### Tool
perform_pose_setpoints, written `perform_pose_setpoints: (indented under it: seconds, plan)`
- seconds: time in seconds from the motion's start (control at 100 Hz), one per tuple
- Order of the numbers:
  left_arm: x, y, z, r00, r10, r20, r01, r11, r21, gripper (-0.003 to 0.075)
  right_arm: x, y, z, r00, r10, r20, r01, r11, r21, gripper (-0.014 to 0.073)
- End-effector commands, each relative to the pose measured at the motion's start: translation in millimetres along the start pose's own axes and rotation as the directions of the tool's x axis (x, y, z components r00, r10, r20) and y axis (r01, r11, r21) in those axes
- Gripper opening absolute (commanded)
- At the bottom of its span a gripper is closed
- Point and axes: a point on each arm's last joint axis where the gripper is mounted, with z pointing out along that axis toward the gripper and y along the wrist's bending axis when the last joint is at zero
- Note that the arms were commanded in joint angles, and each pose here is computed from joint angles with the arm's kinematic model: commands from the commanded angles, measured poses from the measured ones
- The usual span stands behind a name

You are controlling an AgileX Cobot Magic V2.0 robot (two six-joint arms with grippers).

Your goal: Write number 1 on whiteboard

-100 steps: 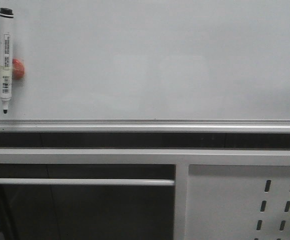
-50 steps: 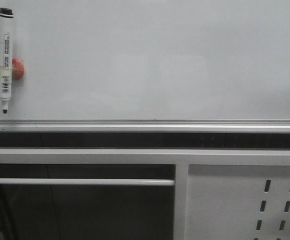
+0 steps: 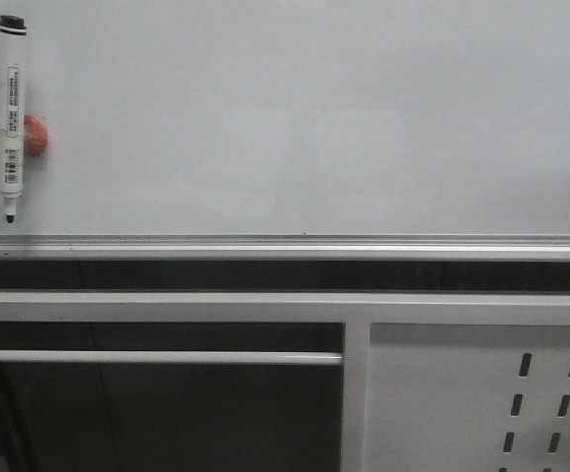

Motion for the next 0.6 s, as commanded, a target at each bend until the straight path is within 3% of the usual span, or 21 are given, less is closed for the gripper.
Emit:
perform_pose_setpoints:
  seconds: [0.0,0.13,0.22,0.4,0.59]
  plan:
    - [-10.9,0.8,4.7,0.984,-0.01,0.179,0.009,1.0,0.009,-0.0018,-13.9,4.0,-1.1,0.997,-0.01,0.081,0.012,1.0,-0.027,-0.0071]
    - [8.7,2.5,15.8,0.998,-0.026,0.063,0.025,0.999,0.029,0.0045,-12.6,3.6,-1.0,0.998,-0.01,0.066,0.011,1.0,-0.022,-0.0071]
    - [15.5,2.8,18.8,0.999,-0.03,0.024,0.03,0.999,0.038,0.0168,-10.8,3.1,-0.9,0.999,-0.01,0.047,0.011,1.0,-0.017,-0.0071]
    - [10.2,5.0,24.5,0.998,-0.029,0.055,0.028,0.999,0.024,0.0421,-10.0,2.8,-0.8,0.999,-0.01,0.038,0.011,1.0,-0.014,-0.0071]
    - [0.6,6.5,35.7,0.994,-0.014,0.105,0.011,1.0,0.026,0.0447,-10.0,2.8,-0.8,0.999,-0.01,0.038,0.011,1.0,-0.014,-0.0071]
